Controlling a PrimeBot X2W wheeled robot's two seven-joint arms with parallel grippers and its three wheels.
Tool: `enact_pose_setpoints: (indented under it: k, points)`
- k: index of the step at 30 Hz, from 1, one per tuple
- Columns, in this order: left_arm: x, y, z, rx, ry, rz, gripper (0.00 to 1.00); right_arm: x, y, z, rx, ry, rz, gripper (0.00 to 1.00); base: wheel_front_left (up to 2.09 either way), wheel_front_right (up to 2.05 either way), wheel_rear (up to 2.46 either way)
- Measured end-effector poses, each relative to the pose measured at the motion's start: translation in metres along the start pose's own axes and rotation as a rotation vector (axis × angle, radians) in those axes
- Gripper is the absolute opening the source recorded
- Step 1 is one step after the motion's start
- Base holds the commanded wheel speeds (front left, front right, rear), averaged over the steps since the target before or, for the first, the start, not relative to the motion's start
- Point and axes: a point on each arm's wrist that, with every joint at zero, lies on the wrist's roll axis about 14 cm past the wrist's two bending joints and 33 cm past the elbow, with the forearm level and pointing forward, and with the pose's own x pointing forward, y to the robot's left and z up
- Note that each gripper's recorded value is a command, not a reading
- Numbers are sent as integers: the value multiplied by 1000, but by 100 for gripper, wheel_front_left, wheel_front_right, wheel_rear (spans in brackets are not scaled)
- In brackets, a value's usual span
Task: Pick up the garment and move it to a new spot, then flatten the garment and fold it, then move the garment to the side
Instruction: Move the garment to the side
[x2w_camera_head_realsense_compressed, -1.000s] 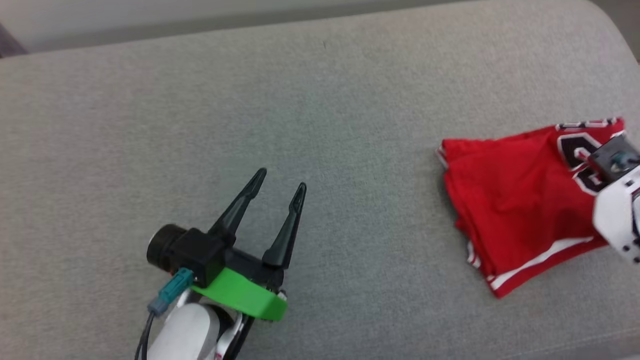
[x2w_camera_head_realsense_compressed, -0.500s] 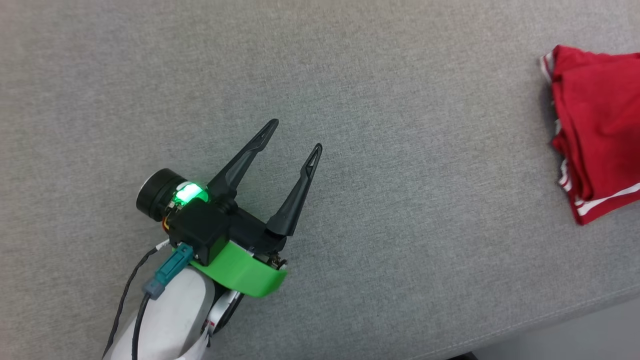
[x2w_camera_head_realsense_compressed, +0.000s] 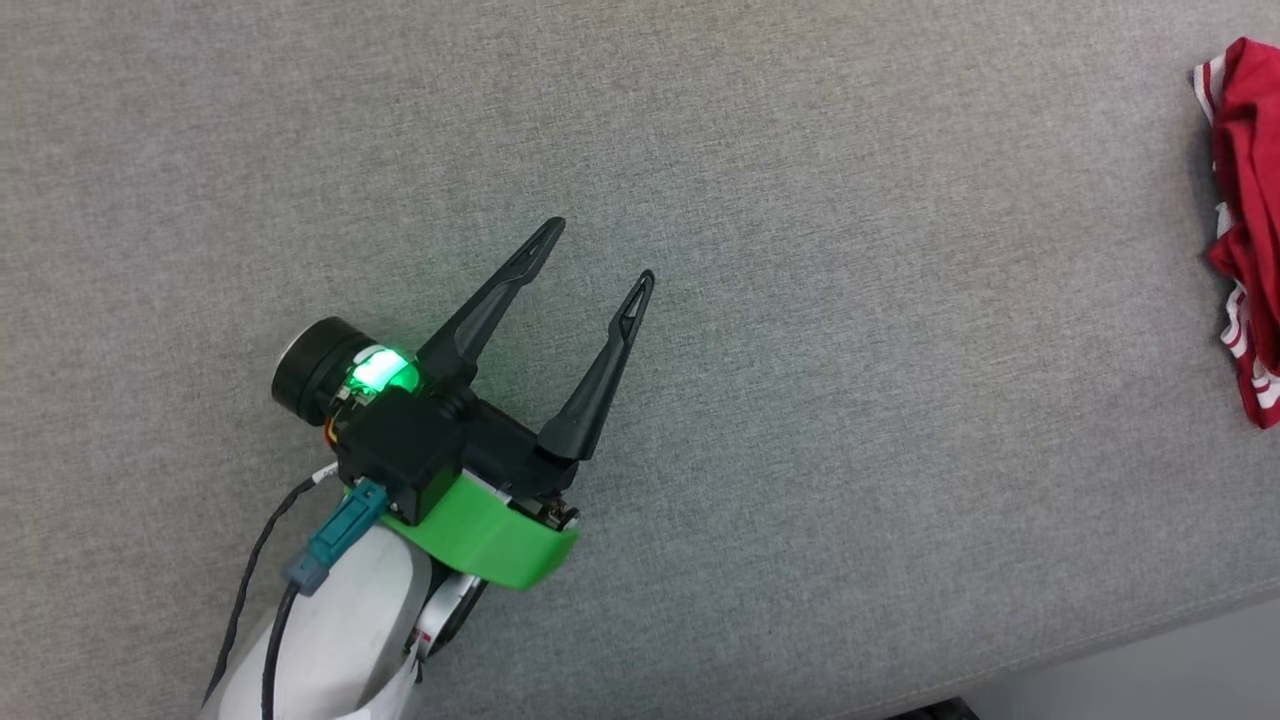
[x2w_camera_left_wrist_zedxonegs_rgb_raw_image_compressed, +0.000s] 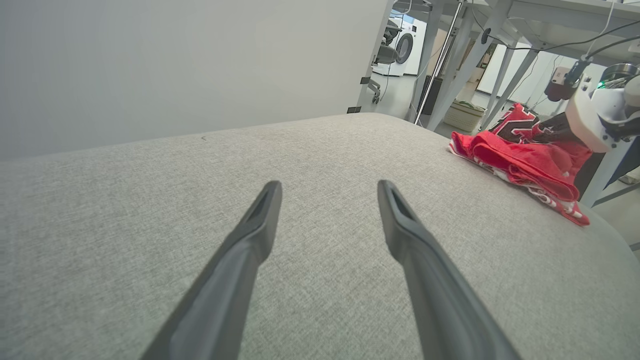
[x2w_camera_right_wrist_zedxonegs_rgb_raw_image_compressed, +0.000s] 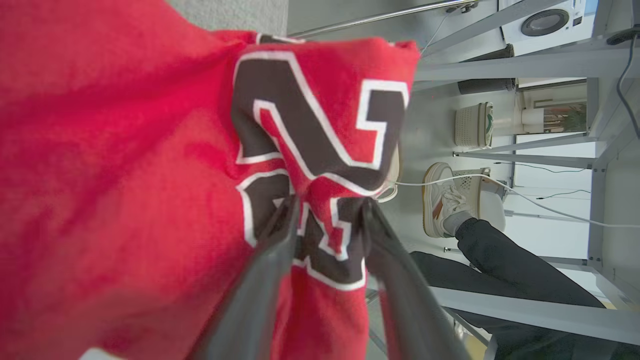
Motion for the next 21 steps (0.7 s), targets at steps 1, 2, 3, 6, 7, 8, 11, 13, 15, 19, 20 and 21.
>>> enact_pose_setpoints:
  k: [1,2,3,6,7,8,11,13,15,19,20,21]
  points:
    - [0,0,1,2,-1,1,100,0,0,1,2,-5,-1,100,0,0,0]
    - [0,0,2,3,-3,3,100,-1,1,3,7,-17,-2,100,0,0,0]
    - [0,-1,4,5,-4,6,100,-2,0,6,16,-28,-5,100,0,0,0]
    - [0,-1,11,5,-16,22,100,-6,-4,12,30,-54,-17,100,0,0,0]
    - [0,0,15,-1,-23,35,100,-8,-7,16,42,-73,-23,100,0,0,0]
    - [-1,0,18,-4,-28,44,100,-10,-8,21,52,-90,-26,100,0,0,0]
    - [-5,4,28,1,-39,86,100,-20,-10,43,96,-179,-28,100,0,0,0]
    - [-13,7,33,5,-38,124,100,-30,-12,62,138,-258,-28,100,0,0,0]
    - [-21,11,40,9,-43,164,100,-40,-11,79,191,-330,-18,100,0,0,0]
    - [-42,18,56,23,-60,248,100,-70,-2,114,323,-508,27,100,0,0,0]
    - [-47,19,61,29,-66,268,100,-80,1,125,368,-570,40,100,0,0,0]
    - [-52,19,64,31,-71,283,100,-88,3,133,402,-614,51,100,0,0,0]
